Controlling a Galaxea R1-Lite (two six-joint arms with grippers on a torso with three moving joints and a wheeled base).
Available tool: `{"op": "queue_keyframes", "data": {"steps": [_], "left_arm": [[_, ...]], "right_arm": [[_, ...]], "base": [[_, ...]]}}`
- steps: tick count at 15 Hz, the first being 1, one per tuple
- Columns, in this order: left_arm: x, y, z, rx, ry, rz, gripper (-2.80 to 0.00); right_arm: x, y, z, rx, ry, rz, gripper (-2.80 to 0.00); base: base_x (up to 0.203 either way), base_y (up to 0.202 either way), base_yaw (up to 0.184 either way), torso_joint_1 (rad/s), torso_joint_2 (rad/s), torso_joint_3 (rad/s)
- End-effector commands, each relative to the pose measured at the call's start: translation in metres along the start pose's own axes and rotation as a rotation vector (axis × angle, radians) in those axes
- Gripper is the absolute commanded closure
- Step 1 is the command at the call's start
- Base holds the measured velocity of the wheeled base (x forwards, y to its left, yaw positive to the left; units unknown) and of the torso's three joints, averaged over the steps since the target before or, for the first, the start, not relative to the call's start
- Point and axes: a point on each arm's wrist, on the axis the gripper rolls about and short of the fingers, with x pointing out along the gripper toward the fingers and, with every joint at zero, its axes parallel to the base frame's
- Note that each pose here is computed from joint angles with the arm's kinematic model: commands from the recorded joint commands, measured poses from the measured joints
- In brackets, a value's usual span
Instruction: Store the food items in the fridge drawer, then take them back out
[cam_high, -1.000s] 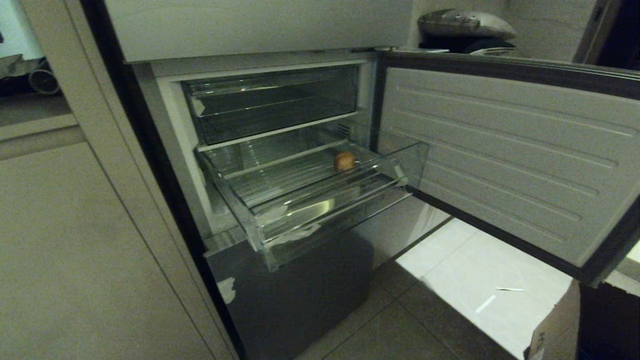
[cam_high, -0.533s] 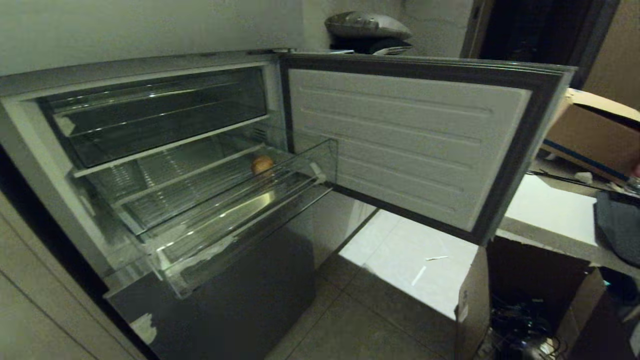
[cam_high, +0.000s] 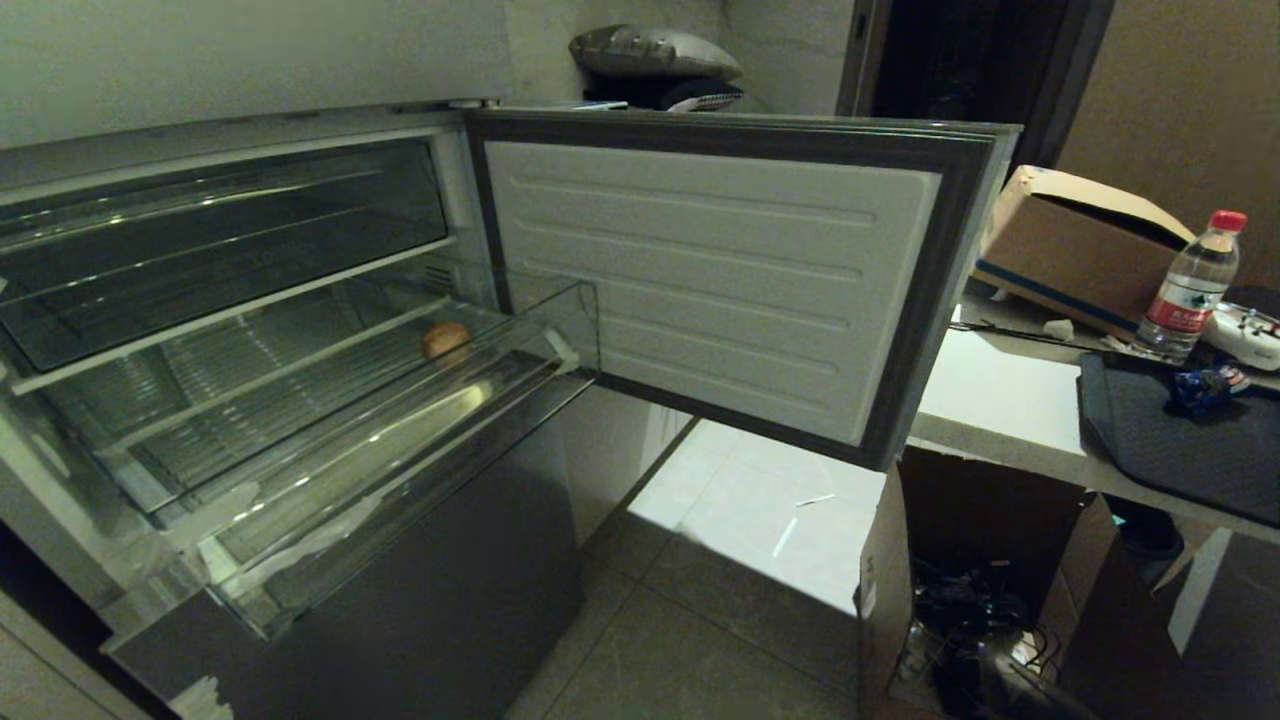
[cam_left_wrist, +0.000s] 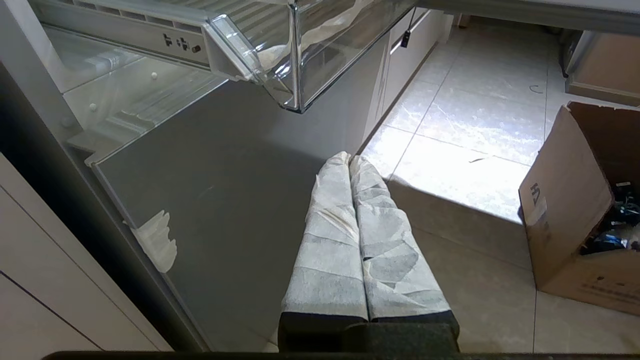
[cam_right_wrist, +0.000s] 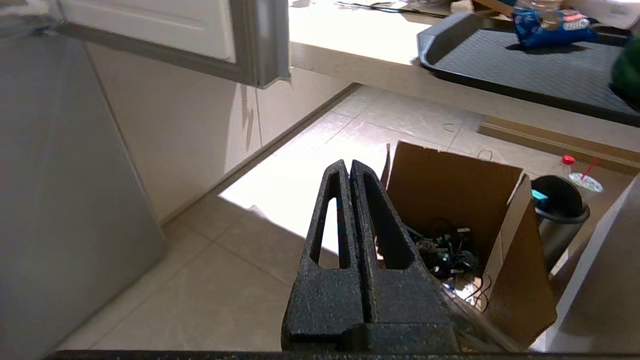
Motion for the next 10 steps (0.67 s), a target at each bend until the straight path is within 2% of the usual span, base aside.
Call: {"op": "queue_keyframes", "data": {"steps": [1, 2, 4, 6, 8, 9, 10], "left_arm": [[0.000, 0.000, 0.000, 0.000, 0.001, 0.000, 0.00], [0.000, 0.000, 0.000, -0.002, 0.001, 0.000, 0.00], [0.000, 0.000, 0.000, 0.000, 0.001, 0.000, 0.00], [0.000, 0.000, 0.000, 0.000, 0.001, 0.000, 0.00], [0.000, 0.000, 0.000, 0.000, 0.001, 0.000, 0.00], [0.000, 0.000, 0.000, 0.000, 0.001, 0.000, 0.00], [0.000, 0.000, 0.000, 0.000, 0.001, 0.000, 0.00]], "right_arm": [[-0.002, -0.001, 0.015, -0.002, -0.027, -0.025, 0.00], [-0.003, -0.001, 0.032, 0.002, -0.032, -0.049, 0.00], [0.010, -0.002, 0.069, 0.029, 0.027, -0.102, 0.00], [0.041, -0.004, 0.106, 0.110, 0.112, -0.177, 0.00], [0.085, -0.008, 0.129, 0.184, 0.203, -0.275, 0.00], [0.111, -0.013, 0.135, 0.212, 0.231, -0.344, -1.16], [0.133, -0.022, 0.137, 0.231, 0.236, -0.416, -2.80]], "base": [[0.000, 0.000, 0.000, 0.000, 0.00, 0.000], [0.000, 0.000, 0.000, 0.000, 0.00, 0.000], [0.000, 0.000, 0.000, 0.000, 0.00, 0.000], [0.000, 0.000, 0.000, 0.000, 0.00, 0.000], [0.000, 0.000, 0.000, 0.000, 0.00, 0.000], [0.000, 0.000, 0.000, 0.000, 0.00, 0.000], [0.000, 0.000, 0.000, 0.000, 0.00, 0.000]]}}
